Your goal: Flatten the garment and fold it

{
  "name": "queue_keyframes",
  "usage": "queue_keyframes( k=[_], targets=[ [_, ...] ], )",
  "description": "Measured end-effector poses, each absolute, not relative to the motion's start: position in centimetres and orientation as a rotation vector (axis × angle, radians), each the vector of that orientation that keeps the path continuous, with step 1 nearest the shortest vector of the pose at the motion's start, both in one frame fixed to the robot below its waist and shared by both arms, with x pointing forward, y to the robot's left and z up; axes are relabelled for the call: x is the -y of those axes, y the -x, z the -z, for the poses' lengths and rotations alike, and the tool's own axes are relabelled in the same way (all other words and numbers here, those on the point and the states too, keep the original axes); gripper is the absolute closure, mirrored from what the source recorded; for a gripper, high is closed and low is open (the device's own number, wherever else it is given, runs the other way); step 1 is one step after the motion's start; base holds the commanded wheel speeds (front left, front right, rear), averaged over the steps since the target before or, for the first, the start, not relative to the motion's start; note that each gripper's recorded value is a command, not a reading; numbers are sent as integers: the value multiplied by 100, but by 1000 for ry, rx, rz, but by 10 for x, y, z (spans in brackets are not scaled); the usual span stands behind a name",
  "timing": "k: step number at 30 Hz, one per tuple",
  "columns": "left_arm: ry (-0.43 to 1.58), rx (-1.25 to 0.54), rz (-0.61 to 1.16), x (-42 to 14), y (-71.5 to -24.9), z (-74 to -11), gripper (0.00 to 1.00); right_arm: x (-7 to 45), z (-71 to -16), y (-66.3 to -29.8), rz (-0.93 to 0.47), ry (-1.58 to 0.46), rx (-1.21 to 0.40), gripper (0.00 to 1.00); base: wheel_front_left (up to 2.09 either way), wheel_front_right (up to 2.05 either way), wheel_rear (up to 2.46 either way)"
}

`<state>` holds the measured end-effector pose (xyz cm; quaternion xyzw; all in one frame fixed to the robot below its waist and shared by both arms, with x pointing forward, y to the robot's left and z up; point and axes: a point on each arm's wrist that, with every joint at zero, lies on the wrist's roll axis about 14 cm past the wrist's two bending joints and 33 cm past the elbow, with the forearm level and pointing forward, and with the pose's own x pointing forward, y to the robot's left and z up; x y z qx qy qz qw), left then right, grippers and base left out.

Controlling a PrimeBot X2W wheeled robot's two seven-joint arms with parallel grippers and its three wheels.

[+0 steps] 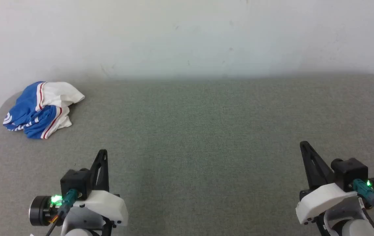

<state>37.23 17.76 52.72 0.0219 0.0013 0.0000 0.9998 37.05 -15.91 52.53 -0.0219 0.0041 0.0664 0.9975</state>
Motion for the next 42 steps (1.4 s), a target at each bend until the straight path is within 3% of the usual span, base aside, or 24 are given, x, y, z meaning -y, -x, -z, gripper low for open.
queue_keyframes(
  k=[42],
  targets=[
    [-44, -3, 0, -178, -372, -527, 100, 159, -525, -371, -133, 44, -8, 100, 0, 0, 0]
  ],
)
